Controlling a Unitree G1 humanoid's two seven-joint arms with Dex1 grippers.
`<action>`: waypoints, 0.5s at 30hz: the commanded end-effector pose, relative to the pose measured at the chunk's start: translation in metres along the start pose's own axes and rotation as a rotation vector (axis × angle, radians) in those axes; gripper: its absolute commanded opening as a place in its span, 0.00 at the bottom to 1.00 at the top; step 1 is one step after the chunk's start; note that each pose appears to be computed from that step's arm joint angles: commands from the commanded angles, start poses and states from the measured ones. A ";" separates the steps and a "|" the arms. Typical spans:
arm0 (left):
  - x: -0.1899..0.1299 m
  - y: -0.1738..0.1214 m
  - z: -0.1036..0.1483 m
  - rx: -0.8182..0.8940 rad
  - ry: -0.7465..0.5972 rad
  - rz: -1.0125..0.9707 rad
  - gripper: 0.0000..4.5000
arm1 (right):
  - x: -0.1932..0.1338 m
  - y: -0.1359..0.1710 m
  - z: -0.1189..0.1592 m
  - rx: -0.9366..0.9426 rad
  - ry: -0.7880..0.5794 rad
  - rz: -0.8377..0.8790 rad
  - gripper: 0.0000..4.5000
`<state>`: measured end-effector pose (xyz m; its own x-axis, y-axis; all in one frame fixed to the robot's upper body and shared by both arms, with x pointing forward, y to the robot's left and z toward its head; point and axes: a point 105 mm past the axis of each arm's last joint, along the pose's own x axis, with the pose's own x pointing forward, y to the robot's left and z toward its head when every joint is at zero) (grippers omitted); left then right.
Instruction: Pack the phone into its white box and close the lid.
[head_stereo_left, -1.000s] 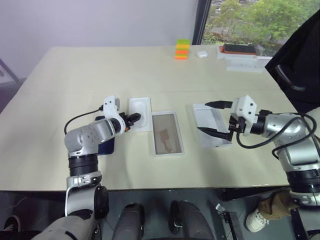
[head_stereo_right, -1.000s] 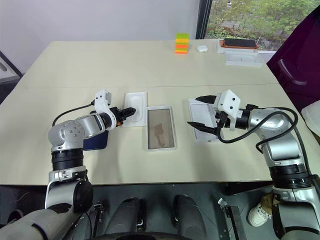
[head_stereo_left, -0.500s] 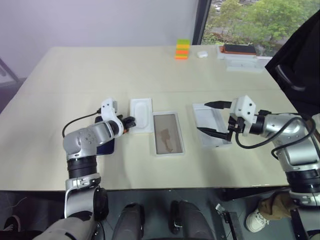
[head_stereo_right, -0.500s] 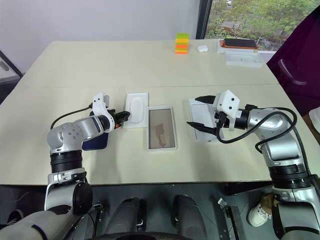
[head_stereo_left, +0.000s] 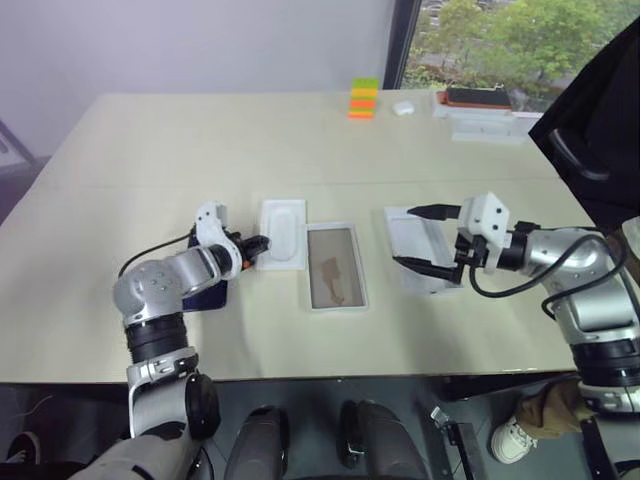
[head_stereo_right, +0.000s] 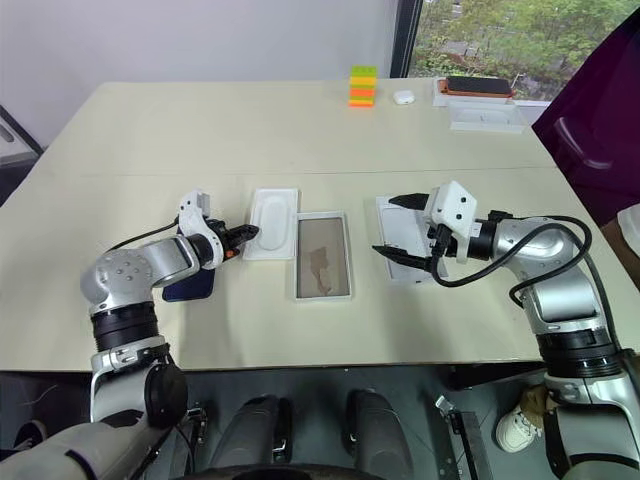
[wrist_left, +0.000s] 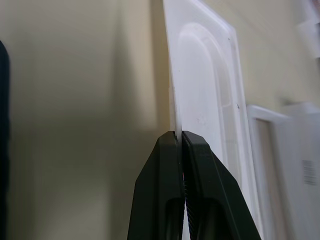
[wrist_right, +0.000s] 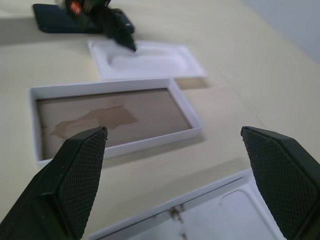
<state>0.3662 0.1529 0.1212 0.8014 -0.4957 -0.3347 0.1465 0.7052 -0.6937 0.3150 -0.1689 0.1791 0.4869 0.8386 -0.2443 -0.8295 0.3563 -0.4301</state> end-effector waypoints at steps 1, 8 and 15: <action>-0.025 -0.017 0.024 0.014 -0.079 -0.077 0.02 | -0.012 0.003 0.018 0.041 -0.073 0.043 1.00; -0.038 -0.026 0.009 0.031 -0.010 -0.097 0.02 | -0.017 0.014 0.009 0.101 -0.077 0.104 1.00; -0.020 -0.054 -0.027 0.079 0.072 -0.148 0.02 | -0.013 0.008 0.005 0.086 -0.061 0.084 1.00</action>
<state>0.3298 0.1151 0.1394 0.7226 -0.6255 -0.2943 0.2644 0.6434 -0.7184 0.2996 -0.1762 0.1735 0.3923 0.8868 -0.2442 -0.9016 0.3181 -0.2933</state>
